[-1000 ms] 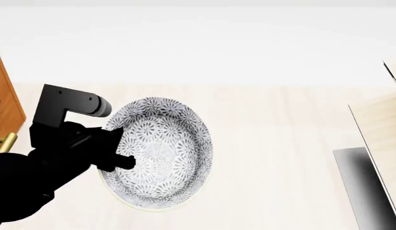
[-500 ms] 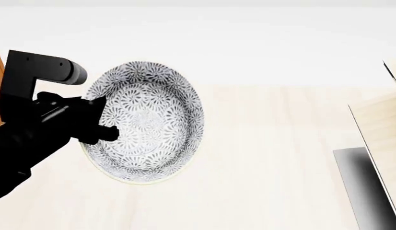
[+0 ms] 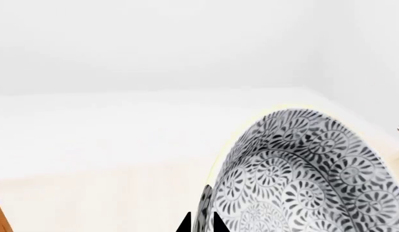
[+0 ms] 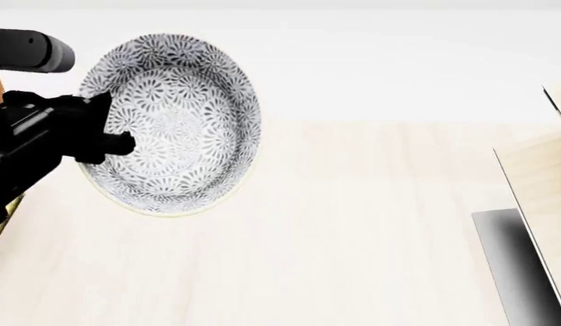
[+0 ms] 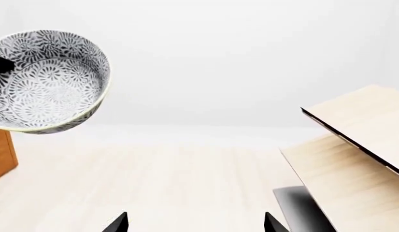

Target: Close the top drawer of the cabinet and put the bowl on top of it.

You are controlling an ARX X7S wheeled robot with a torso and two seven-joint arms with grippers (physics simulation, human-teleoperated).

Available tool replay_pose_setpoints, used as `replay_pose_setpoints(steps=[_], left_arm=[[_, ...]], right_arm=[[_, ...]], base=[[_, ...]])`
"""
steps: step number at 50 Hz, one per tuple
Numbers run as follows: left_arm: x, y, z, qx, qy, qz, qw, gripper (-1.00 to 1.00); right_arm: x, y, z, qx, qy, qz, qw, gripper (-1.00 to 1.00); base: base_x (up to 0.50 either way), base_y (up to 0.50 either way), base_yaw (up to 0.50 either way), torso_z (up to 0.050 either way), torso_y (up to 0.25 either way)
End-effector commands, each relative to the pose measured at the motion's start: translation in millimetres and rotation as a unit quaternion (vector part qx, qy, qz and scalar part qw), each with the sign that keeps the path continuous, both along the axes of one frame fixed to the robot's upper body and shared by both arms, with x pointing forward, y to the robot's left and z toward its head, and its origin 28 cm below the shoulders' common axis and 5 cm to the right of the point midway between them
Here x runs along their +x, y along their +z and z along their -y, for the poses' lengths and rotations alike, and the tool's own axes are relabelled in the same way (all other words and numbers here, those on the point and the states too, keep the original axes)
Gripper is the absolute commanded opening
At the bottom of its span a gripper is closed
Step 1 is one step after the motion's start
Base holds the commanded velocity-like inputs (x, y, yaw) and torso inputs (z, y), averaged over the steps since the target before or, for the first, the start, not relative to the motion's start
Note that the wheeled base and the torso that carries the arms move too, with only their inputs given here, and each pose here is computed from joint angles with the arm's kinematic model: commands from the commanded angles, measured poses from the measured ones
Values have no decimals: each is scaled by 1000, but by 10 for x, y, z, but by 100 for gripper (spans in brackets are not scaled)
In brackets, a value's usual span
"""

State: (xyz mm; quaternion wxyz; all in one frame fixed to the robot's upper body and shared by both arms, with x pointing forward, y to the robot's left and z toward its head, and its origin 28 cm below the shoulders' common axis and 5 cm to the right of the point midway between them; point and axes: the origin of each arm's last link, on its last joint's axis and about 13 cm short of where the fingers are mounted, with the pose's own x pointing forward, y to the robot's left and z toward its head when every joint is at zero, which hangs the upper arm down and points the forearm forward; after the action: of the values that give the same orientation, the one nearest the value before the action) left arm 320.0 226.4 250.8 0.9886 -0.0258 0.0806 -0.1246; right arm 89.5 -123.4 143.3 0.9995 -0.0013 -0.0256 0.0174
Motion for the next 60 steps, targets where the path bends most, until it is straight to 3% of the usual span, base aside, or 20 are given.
replay_pose_setpoints(steps=[1,8,16,18,22,24,28,30,40,46,50,60], left_arm=[[-10,138,-76,-24,36,24,999,-100],[3,180,-138,-29,69,38,996,-100],[-26,246,-222,-39,94,54,993,-100],[-47,273,-240,-45,95,56,993,-100],[-69,337,-277,-52,101,63,992,-100],[-76,383,-312,-55,115,71,989,-100],[-93,456,-366,-69,131,73,986,-100],[-99,478,-379,-88,134,67,985,-100],[-163,634,-509,-97,190,92,973,-100],[-191,673,-577,-100,209,94,968,-100],[-227,731,-625,-109,226,103,962,-100],[-284,808,-715,-107,251,119,955,-100]], right_arm=[[1,37,-6,1,1,-2,1000,100],[5,-161,1,1,-1,-3,1000,100],[7,43,-3,2,1,-4,1000,100],[11,-148,-5,1,1,-4,1000,100],[7,-170,0,1,0,-4,1000,100],[4,52,2,1,0,-3,1000,100],[6,-136,10,2,-2,-2,1000,100],[7,-150,9,2,-1,-2,1000,100],[7,-156,6,2,0,-2,1000,100],[-4,55,10,1,-2,-2,1000,100],[-3,-150,10,1,-3,-2,1000,100],[3,-171,9,3,-1,-3,1000,100]], base=[[0,0,0,0,0],[0,0,0,0,0],[0,0,0,0,1],[0,0,0,0,0],[0,0,0,0,0],[0,0,0,0,0],[0,0,0,0,0],[0,0,0,0,0],[0,0,0,0,1],[0,0,0,0,0],[0,0,0,0,0],[0,0,0,0,1]])
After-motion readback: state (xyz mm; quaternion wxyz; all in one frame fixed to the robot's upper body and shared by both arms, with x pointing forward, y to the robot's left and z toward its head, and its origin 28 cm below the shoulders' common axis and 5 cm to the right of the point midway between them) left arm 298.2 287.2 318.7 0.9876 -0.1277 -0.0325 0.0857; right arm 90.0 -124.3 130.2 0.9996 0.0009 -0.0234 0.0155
